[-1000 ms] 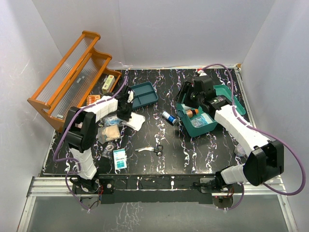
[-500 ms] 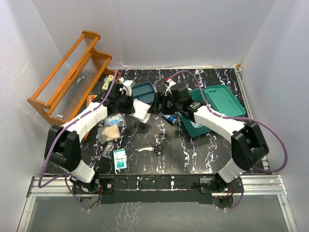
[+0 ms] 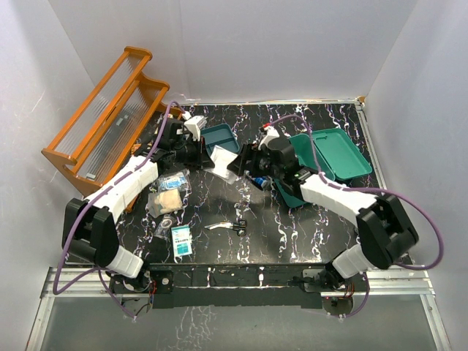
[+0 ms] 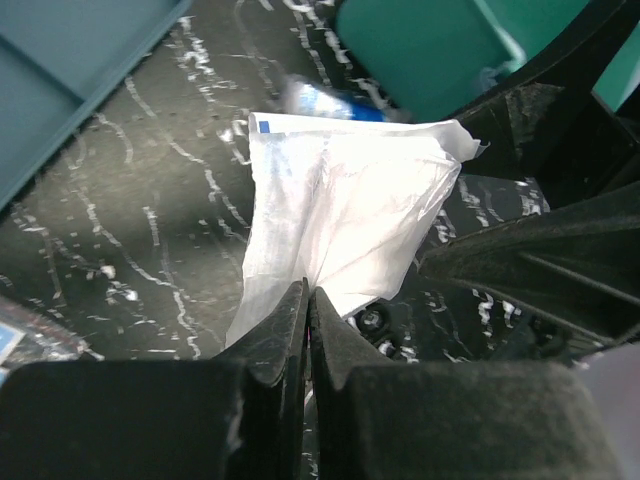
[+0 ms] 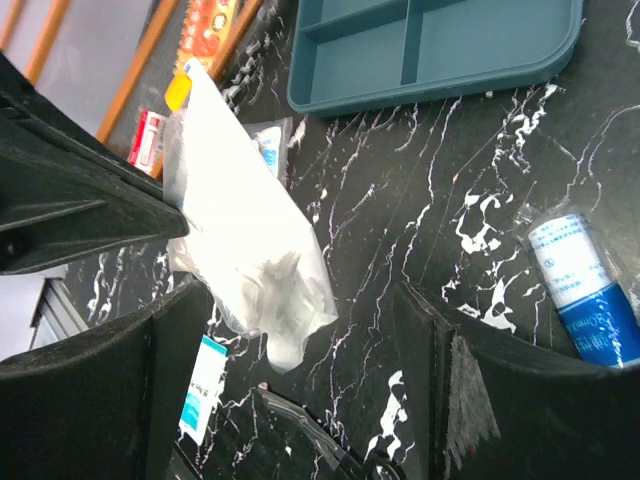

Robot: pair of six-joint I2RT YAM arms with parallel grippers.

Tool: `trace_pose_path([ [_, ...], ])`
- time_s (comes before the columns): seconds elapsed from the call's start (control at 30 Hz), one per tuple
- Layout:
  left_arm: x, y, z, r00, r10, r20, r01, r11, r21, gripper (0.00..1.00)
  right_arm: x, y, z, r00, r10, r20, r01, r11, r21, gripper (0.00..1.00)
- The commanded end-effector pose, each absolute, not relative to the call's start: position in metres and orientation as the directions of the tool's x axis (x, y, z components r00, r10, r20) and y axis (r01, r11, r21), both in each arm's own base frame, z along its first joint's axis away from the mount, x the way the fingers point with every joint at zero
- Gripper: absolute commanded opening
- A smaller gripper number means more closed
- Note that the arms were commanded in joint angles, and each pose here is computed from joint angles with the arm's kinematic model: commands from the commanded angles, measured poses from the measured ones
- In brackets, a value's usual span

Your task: Organize the medicine kit

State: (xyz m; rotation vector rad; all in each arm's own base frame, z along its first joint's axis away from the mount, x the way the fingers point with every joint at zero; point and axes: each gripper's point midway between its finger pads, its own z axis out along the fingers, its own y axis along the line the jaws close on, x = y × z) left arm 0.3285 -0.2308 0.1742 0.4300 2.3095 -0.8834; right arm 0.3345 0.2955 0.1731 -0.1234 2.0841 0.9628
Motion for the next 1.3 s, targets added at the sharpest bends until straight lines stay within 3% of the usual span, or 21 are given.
trace_pose_path([
  [0.0,0.322,-0.247,0.243,-0.689,0.027,-0.724,0.588,0.604,-0.537,0.00,0.345,0.291,0.253,-0.483,0.373,-0.792,-0.504,0.622,0.600,0.73],
  [0.3,0.313,-0.263,0.282,-0.675,-0.008,-0.737,0.644,0.481,-0.595,0.00,0.303,0.308,0.311,-0.462,0.350,-0.815,-0.734,0.364,0.573,0.65],
  [0.73,0.317,-0.266,0.307,-0.672,-0.157,-0.724,0.609,0.439,-0.660,0.00,0.309,0.279,0.314,-0.442,0.529,-0.724,-0.607,0.418,0.676,0.51],
  [1.0,0.316,-0.268,0.305,-0.684,-0.165,-0.710,0.601,0.422,-0.678,0.00,0.322,0.287,0.333,-0.424,0.545,-0.723,-0.625,0.401,0.669,0.42],
  [1.07,0.316,-0.268,0.306,-0.684,-0.168,-0.710,0.602,0.419,-0.680,0.00,0.326,0.289,0.335,-0.434,0.547,-0.716,-0.623,0.392,0.677,0.37],
  [1.27,0.322,-0.265,0.299,-0.697,-0.177,-0.695,0.565,0.462,-0.684,0.02,0.331,0.284,0.336,-0.447,0.542,-0.712,-0.614,0.393,0.685,0.10],
])
